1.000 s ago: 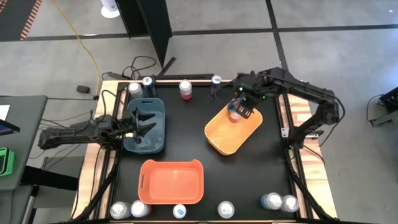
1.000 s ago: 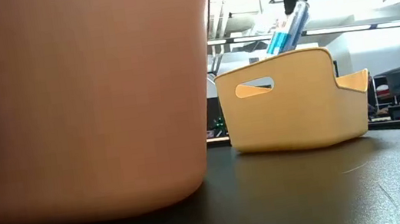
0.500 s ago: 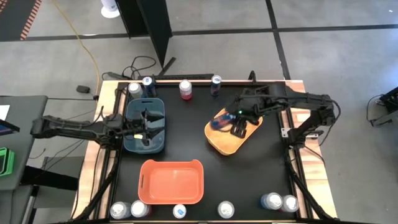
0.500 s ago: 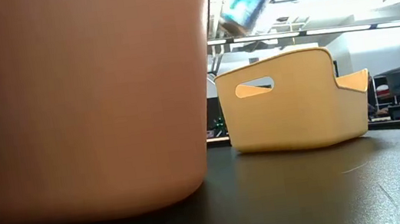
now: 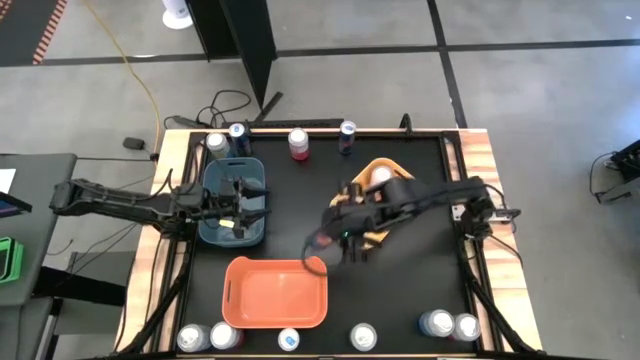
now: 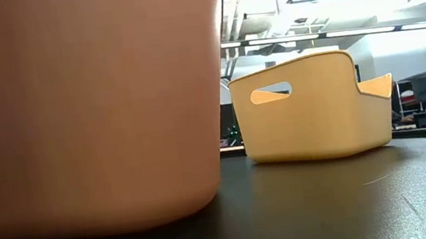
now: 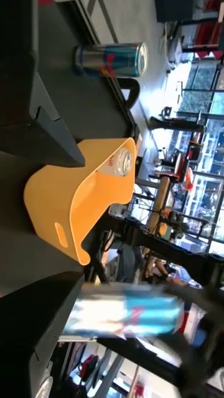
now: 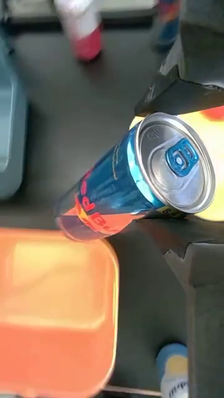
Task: Sort soda cans
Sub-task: Put the blue soda can into the orange bin
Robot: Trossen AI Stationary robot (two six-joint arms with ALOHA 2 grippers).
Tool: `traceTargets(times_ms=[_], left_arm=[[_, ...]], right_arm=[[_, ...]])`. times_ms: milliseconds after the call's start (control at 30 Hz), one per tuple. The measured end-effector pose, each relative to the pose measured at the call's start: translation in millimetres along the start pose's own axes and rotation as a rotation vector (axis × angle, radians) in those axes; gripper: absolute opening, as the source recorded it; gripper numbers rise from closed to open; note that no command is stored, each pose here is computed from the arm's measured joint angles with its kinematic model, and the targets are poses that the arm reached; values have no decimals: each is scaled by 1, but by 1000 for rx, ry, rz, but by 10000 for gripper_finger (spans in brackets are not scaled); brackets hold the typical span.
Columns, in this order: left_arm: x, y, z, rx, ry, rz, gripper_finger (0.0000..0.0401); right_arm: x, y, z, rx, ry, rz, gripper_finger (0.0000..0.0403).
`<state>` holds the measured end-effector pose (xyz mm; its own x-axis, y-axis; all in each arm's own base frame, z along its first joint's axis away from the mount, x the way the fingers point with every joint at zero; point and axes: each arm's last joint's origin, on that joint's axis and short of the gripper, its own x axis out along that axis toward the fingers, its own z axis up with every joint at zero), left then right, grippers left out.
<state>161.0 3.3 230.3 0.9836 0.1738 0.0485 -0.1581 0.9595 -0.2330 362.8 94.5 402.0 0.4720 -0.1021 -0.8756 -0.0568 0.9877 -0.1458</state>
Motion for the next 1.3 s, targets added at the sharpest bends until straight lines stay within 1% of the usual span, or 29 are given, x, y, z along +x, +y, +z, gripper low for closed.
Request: traceTargets(times_ms=[100,300,400,567,700,867,1000,1133,1200,1300], left_arm=[[0,0,-1,1,15,4,284],[0,1,-3,-13,27,7,284],[0,1,-3,-19,35,4,284],[-1,-3,-5,-28,48,-18,284],[-2,-8,-6,-17,57,-55,284],[-5,-19,-8,24,58,-125,282],[-8,-30,-7,65,36,-194,262],[-8,-42,-8,103,12,-256,240],[-6,-48,-12,124,11,-280,236],[-1,-55,-19,145,10,-301,238]], right_arm=[[10,12,3,-21,12,35,210],[23,39,11,-81,-26,64,209],[30,46,11,-96,-6,83,209],[52,57,14,-141,27,84,209],[74,59,15,-174,71,75,209],[103,64,17,-226,118,68,209],[119,63,17,-234,151,61,209],[121,62,18,-249,147,61,209],[121,61,21,-241,120,61,209],[121,60,21,-235,123,60,209]])
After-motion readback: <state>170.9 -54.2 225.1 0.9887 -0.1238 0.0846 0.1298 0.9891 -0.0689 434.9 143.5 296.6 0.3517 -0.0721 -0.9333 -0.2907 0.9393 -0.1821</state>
